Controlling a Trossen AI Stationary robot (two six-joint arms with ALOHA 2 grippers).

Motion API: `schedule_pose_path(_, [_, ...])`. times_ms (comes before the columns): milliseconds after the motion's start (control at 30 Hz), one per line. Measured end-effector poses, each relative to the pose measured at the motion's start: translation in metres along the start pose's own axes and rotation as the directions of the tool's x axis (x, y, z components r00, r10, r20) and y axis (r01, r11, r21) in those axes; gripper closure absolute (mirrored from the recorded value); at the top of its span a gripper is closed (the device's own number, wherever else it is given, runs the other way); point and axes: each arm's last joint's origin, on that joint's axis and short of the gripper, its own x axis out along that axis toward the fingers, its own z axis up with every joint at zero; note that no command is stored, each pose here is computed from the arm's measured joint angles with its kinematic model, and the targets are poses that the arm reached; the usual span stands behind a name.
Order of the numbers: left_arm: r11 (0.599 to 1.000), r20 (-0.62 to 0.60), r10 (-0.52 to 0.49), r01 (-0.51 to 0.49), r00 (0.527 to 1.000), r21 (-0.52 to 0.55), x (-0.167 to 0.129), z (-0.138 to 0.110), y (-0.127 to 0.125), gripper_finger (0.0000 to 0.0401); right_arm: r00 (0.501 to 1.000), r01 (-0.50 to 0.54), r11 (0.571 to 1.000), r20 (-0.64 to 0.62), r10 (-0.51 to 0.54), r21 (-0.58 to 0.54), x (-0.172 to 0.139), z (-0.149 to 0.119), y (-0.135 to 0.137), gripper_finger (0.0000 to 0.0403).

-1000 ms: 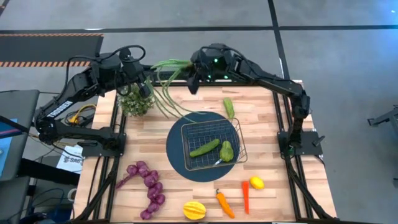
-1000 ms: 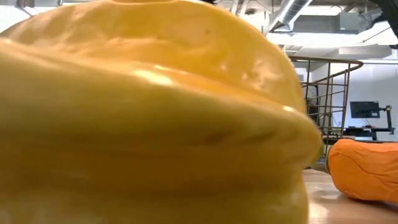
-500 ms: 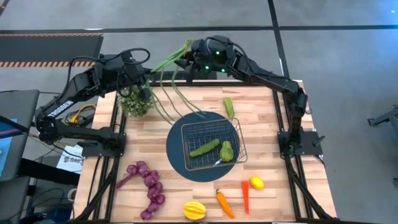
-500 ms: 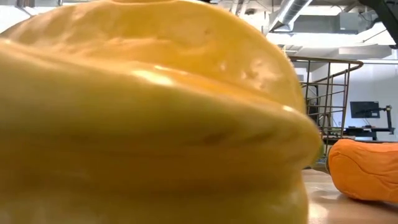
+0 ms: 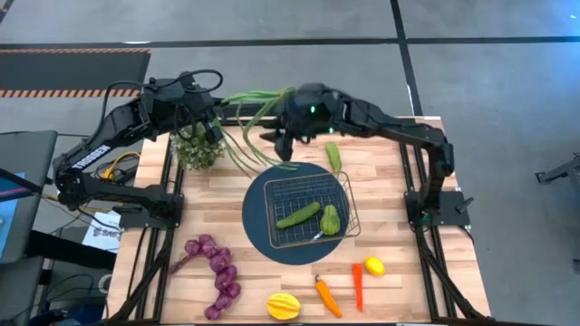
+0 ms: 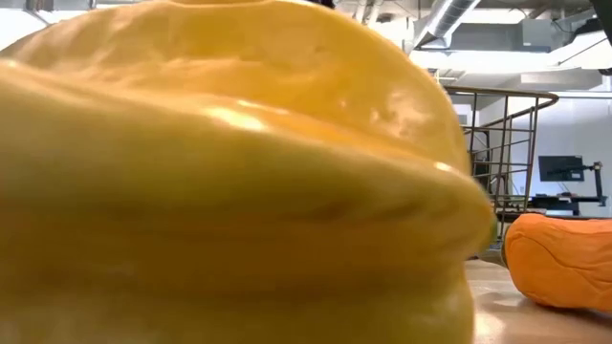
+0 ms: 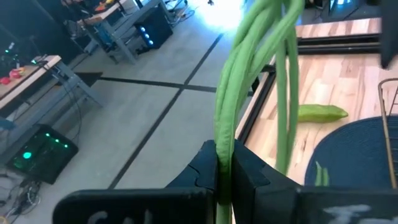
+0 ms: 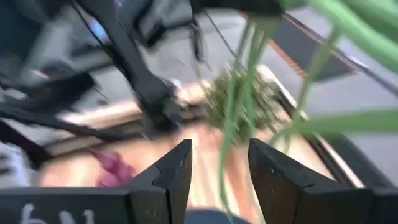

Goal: Build produce basket
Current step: Put the green beans into the gold wire basket

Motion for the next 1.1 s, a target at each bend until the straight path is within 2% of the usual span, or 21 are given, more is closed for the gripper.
schedule_pose_path(67, [1.000,-0.005,-0.002,0.002,1.000,0.002,0.001,0.000,0.000,0.0401,0.989,0.129,0.991,-0.069,-0.131,-0.032,-0.001,-0.010,0.009,0.0233])
schedule_pose_path(167, [1.000,-0.003,-0.006,0.006,1.000,0.001,0.001,0.000,0.000,0.0401,0.928,0.337,0.937,-0.134,-0.347,-0.095,-0.004,-0.023,0.015,0.0240])
schedule_pose_path(233, [1.000,0.001,-0.017,0.017,1.000,-0.005,0.001,0.000,-0.001,0.0401,0.907,0.390,0.915,-0.128,-0.400,-0.099,-0.005,-0.024,0.016,0.0245])
schedule_pose_path(367, [1.000,0.005,-0.021,0.021,1.000,-0.007,0.001,0.000,-0.001,0.0401,0.917,0.388,0.920,-0.072,-0.392,-0.055,0.009,-0.027,0.011,0.0254])
schedule_pose_path(533, [0.999,0.009,-0.035,0.035,0.999,-0.007,0.001,0.000,-0.001,0.0401,0.929,0.367,0.928,-0.069,-0.363,0.067,0.028,-0.039,-0.013,0.0272])
schedule_pose_path(733, [0.999,0.009,-0.035,0.035,0.999,0.001,0.001,0.000,-0.001,0.0401,0.964,0.257,0.951,0.021,-0.264,0.175,0.052,-0.052,-0.031,0.0285])
schedule_pose_path(833, [0.999,0.009,-0.035,0.035,0.999,0.002,0.001,0.000,-0.001,0.0401,0.971,0.221,0.952,0.041,-0.234,0.212,0.054,-0.053,-0.036,0.0285])
schedule_pose_path(1000, [0.999,0.009,-0.036,0.036,0.999,0.020,0.001,0.000,-0.001,0.0401,0.983,0.168,0.963,0.040,-0.181,0.209,0.051,-0.053,-0.035,0.0285])
schedule_pose_path(1100, [0.999,0.009,-0.037,0.036,0.999,0.021,0.001,0.000,-0.001,0.0401,0.979,0.133,0.974,0.125,-0.158,0.185,0.036,-0.039,-0.028,0.0285])
